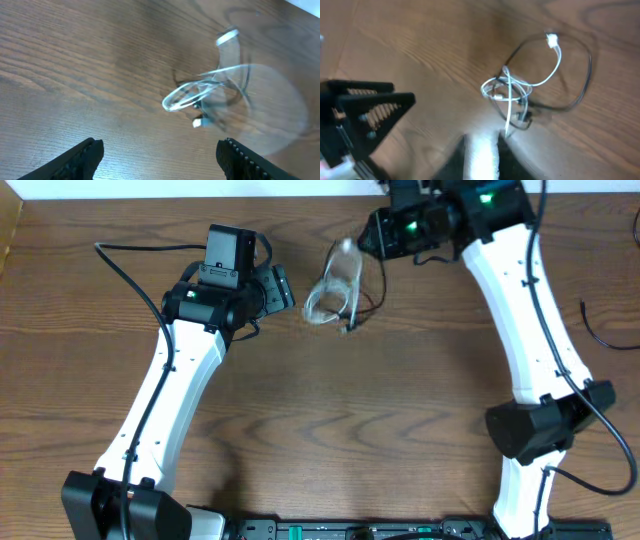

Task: Untangle cables

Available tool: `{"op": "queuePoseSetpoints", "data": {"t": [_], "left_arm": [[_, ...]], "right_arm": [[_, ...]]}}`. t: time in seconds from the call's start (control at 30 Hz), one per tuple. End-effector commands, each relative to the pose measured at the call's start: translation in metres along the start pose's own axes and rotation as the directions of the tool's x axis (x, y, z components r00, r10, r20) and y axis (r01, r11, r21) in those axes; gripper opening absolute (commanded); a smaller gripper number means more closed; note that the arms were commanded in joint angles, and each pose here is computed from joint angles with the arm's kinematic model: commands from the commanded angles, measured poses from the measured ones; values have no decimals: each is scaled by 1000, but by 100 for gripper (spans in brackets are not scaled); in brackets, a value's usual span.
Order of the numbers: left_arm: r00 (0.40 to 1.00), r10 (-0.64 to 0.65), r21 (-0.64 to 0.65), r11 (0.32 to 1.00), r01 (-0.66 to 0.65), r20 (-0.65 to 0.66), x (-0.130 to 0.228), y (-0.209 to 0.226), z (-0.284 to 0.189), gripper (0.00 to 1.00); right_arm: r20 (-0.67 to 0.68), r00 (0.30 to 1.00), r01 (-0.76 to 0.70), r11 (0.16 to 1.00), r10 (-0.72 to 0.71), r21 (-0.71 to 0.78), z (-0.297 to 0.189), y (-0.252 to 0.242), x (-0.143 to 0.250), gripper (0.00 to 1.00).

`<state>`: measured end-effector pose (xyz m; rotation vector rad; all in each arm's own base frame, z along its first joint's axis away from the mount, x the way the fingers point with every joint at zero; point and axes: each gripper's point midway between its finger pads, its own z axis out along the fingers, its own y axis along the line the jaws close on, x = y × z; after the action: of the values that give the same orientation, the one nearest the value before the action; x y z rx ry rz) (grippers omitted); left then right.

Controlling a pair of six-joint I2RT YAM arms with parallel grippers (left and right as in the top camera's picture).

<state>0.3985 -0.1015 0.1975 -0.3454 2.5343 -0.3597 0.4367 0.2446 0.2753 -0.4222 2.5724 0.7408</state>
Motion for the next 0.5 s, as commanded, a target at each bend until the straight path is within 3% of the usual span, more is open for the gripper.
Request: {"op": "queuePoseSetpoints", "data": {"t": [0.0,0.17,0.23,0.33,0.4,0.47], "left_arm": [[1000,-3,-2,1000,3,-21,5,1,6,78],[1000,-3,5,1000,3,-25,5,0,6,78],[999,-3,16,1000,4,-37,7,-2,8,78],[997,1,56,998,3,-76,13,-10,19,78],[995,9,91,996,0,-98,16,-19,31,79],[993,22,133,991,-7,-113,19,-30,46,79]], "right_arm": [[-44,999,3,1000,-3,-3,17,-2,7,1],[-42,999,-10,993,15,121,22,-21,8,2],[-36,999,-28,984,35,176,23,-31,8,14],[-12,997,-74,963,80,258,20,-52,5,41],[5,994,-102,953,105,287,17,-64,2,50],[22,992,-125,944,124,305,13,-77,-1,52]]}}
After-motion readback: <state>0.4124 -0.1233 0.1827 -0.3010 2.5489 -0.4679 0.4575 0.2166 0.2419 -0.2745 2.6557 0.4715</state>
